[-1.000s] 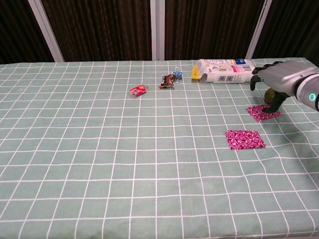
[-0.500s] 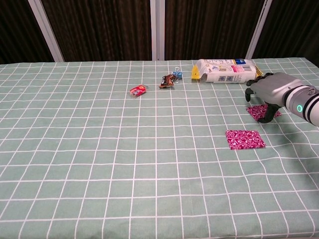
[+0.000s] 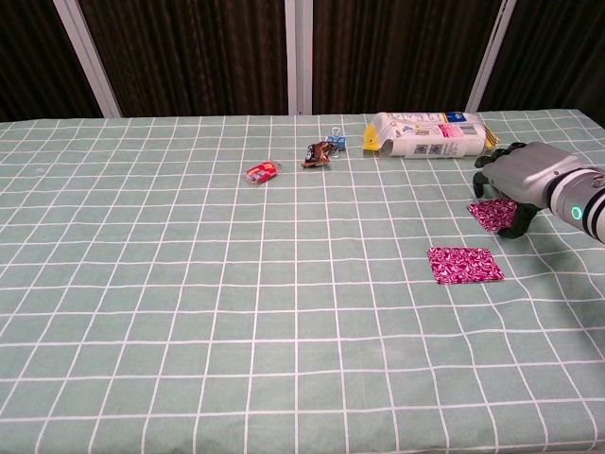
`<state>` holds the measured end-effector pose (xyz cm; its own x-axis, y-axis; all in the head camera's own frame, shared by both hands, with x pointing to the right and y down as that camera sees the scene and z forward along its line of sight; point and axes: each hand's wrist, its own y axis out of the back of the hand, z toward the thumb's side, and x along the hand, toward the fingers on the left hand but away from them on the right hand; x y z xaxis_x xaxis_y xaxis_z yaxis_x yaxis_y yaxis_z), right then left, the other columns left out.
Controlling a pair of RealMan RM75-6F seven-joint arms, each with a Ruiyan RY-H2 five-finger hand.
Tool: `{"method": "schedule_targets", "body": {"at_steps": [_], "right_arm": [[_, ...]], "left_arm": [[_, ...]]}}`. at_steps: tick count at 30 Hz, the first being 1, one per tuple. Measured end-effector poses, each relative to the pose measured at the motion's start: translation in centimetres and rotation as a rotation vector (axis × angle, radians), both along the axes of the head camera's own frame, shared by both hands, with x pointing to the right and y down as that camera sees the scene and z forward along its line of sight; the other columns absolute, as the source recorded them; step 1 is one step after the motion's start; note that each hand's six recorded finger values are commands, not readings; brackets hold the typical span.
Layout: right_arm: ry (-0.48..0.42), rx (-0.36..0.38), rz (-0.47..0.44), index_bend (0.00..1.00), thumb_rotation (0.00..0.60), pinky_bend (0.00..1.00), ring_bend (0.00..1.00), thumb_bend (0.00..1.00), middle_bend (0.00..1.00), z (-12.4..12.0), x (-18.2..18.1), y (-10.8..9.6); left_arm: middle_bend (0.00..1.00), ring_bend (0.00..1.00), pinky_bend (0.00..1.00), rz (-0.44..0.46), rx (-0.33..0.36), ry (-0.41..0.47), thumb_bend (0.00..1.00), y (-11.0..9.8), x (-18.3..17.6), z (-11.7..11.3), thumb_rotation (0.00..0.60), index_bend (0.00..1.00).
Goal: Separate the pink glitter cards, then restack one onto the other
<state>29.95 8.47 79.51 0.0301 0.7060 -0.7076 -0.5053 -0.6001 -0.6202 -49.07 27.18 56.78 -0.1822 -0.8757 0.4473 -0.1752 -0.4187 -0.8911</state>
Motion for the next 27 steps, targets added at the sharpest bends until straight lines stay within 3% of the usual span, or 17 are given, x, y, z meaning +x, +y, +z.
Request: {"method": "schedule_targets", "body": {"at_steps": [9, 15, 27], "right_arm": [[0.009, -0.013, -0.002, 0.29, 0.528, 0.00, 0.00, 0.17, 0.03, 0.5, 0.0, 0.2], [0.008, -0.011, 0.005, 0.35, 0.588, 0.00, 0.00, 0.18, 0.03, 0.5, 0.1, 0.2], [-0.067, 0.011, 0.040, 0.36, 0.598, 0.00, 0.00, 0.18, 0.04, -0.9, -1.1, -0.1]], "left_arm": [[0.15, 0.13, 0.14, 0.001, -0.001, 0.001, 0.06, 0.0, 0.0, 0.0, 0.600, 0.20], [0.15, 0.13, 0.14, -0.002, -0.001, 0.001, 0.06, 0.0, -0.1, 0.1, 0.600, 0.20], [0.15, 0.13, 0.14, 0.003, 0.003, 0.003, 0.06, -0.1, 0.0, 0.1, 0.600, 0.20]]}}
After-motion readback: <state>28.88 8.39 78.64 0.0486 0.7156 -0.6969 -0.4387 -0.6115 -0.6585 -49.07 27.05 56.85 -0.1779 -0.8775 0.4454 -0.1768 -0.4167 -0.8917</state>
